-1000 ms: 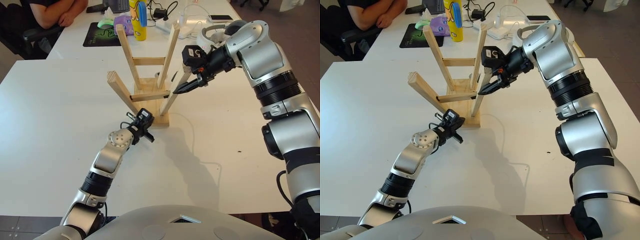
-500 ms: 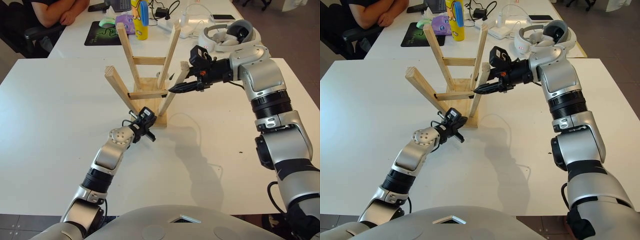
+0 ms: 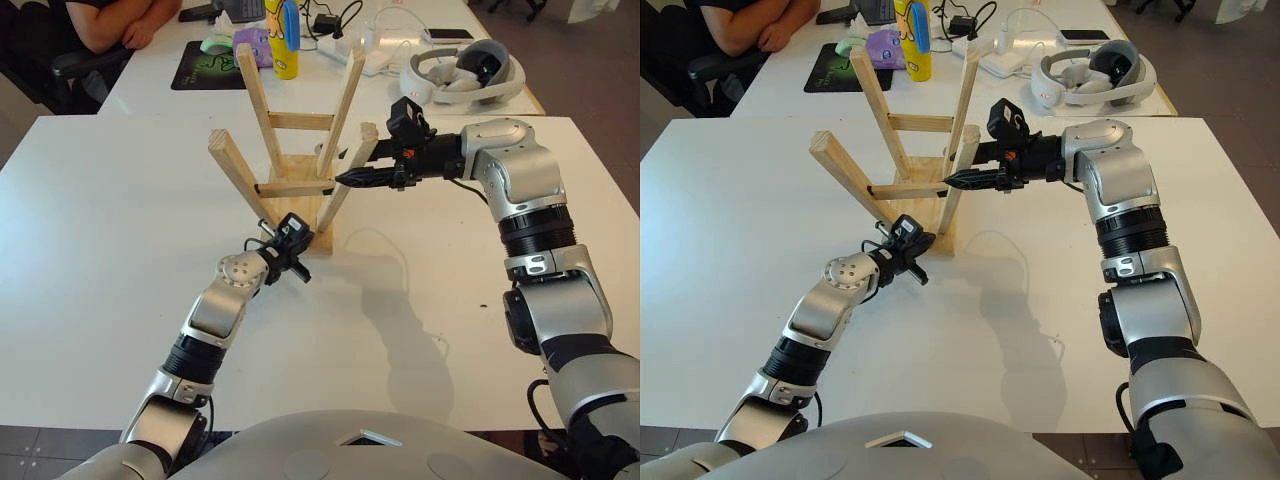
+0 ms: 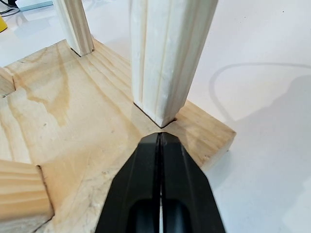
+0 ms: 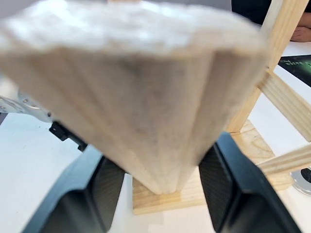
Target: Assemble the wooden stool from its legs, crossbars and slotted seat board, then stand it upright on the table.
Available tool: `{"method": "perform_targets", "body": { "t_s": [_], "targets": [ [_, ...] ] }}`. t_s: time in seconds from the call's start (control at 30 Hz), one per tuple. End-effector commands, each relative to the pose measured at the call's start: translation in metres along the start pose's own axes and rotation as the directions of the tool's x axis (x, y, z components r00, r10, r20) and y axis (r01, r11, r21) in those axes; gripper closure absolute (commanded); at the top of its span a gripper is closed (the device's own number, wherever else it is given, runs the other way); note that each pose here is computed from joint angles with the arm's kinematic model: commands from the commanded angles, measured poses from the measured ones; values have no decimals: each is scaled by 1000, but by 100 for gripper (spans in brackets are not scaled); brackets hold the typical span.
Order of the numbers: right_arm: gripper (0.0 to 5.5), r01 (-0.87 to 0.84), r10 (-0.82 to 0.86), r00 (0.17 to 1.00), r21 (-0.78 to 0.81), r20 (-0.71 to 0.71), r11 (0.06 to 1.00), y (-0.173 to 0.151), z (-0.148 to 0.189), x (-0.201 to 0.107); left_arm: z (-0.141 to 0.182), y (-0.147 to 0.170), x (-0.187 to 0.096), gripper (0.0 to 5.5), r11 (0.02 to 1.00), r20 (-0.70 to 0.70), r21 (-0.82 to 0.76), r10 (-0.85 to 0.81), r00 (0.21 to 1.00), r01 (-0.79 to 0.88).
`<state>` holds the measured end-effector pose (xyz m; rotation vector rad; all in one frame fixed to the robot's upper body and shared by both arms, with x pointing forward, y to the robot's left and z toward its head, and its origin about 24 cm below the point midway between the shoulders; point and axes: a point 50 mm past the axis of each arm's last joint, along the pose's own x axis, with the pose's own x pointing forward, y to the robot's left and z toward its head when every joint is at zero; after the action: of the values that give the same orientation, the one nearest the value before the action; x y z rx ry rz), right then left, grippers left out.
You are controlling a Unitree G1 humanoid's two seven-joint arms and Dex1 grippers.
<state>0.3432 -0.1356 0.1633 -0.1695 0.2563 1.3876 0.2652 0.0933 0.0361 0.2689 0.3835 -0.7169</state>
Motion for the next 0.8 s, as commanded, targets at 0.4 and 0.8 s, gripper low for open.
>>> {"method": "perform_targets", "body": {
  "t_s": [0.4, 0.8],
  "targets": [
    [259, 164, -165, 986, 180, -11, 970, -2, -46, -9, -23, -3, -3, 550, 999, -117, -16, -45, 992, 43],
    [314, 286, -320, 937, 220, 139, 933, 47, -21, -99, -29, 3, -17, 550, 1000, -142, -12, -23, 990, 21]
  ]
}}
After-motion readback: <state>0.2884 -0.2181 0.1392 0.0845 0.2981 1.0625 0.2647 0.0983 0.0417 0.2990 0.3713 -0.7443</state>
